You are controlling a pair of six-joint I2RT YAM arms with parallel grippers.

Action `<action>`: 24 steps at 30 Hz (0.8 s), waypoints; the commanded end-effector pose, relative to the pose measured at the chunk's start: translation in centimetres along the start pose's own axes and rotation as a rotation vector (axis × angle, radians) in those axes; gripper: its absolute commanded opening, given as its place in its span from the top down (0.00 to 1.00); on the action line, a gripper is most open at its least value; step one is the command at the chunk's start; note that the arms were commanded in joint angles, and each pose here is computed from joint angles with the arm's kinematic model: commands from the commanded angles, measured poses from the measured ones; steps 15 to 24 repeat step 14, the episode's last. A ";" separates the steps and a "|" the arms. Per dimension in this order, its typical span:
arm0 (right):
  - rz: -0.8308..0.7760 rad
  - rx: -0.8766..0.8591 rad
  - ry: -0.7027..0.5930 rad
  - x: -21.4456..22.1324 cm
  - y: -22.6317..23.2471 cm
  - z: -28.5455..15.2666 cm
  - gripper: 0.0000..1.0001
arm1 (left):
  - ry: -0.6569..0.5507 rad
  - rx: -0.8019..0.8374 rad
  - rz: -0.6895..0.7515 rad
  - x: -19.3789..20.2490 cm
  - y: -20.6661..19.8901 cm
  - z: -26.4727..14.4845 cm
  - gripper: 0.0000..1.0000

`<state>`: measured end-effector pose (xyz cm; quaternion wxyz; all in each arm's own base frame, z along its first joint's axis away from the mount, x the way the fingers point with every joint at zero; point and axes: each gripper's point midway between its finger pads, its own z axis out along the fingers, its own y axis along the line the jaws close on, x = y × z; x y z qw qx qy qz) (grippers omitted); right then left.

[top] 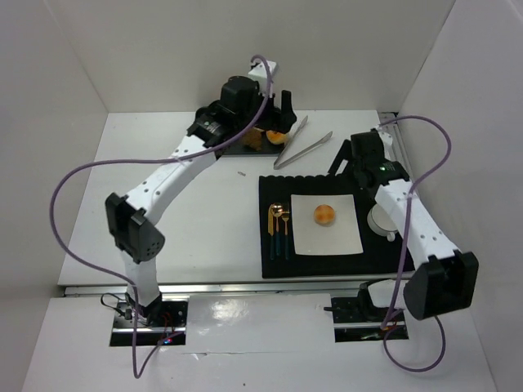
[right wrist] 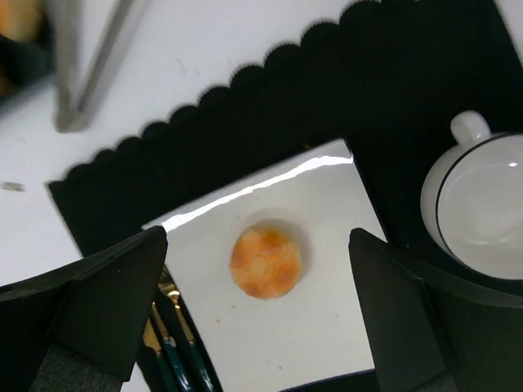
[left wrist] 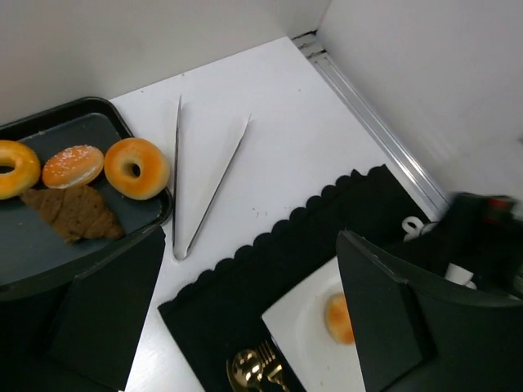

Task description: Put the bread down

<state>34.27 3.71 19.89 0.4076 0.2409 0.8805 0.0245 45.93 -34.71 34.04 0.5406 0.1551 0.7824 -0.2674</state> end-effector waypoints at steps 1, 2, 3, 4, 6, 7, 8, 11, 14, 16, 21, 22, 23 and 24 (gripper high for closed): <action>-0.004 0.056 0.120 2.9 -0.9 1.7 0.01 | 0.113 -0.027 0.051 2.8 -0.2 -3.0 0.00; -0.007 0.053 0.137 3.3 -0.8 2.0 0.01 | 0.194 -0.046 0.055 5.3 0.1 -3.7 0.00; -0.011 0.060 0.148 3.8 -1.0 2.5 0.01 | 0.228 -0.066 0.060 6.3 0.2 -4.3 0.00; -0.017 0.073 0.166 4.5 -1.3 2.9 0.01 | 0.261 -0.086 0.063 7.3 0.7 -4.9 0.00; -0.003 0.061 0.164 4.6 -1.0 3.1 0.01 | 0.348 -0.146 0.049 10.1 1.7 -6.7 0.00; -0.003 0.056 0.175 5.1 -1.1 3.3 0.01 | 0.364 -0.167 0.053 10.7 2.1 -7.3 0.00; -0.003 0.049 0.180 5.2 -0.9 3.2 0.01 | 0.384 -0.185 0.048 11.8 2.6 -8.4 0.00; -0.001 0.045 0.176 5.5 -1.1 3.4 0.01 | 0.431 -0.239 0.061 14.2 4.0 -10.2 0.00; -0.002 0.075 0.194 6.3 -1.7 3.7 0.01 | 0.395 -0.282 0.024 13.1 5.6 -11.2 0.00; -0.002 0.075 0.194 6.3 -1.7 3.7 0.01 | 0.395 -0.282 0.024 13.1 5.6 -11.2 0.00; -0.002 0.075 0.194 6.3 -1.7 3.7 0.01 | 0.395 -0.282 0.024 13.1 5.6 -11.2 0.00; -0.002 0.075 0.194 6.3 -1.7 3.7 0.01 | 0.395 -0.282 0.024 13.1 5.6 -11.2 0.00; -0.002 0.075 0.194 6.3 -1.7 3.7 0.01 | 0.395 -0.282 0.024 13.1 5.6 -11.2 0.00; -0.002 0.075 0.194 6.3 -1.7 3.7 0.01 | 0.395 -0.282 0.024 13.1 5.6 -11.2 0.00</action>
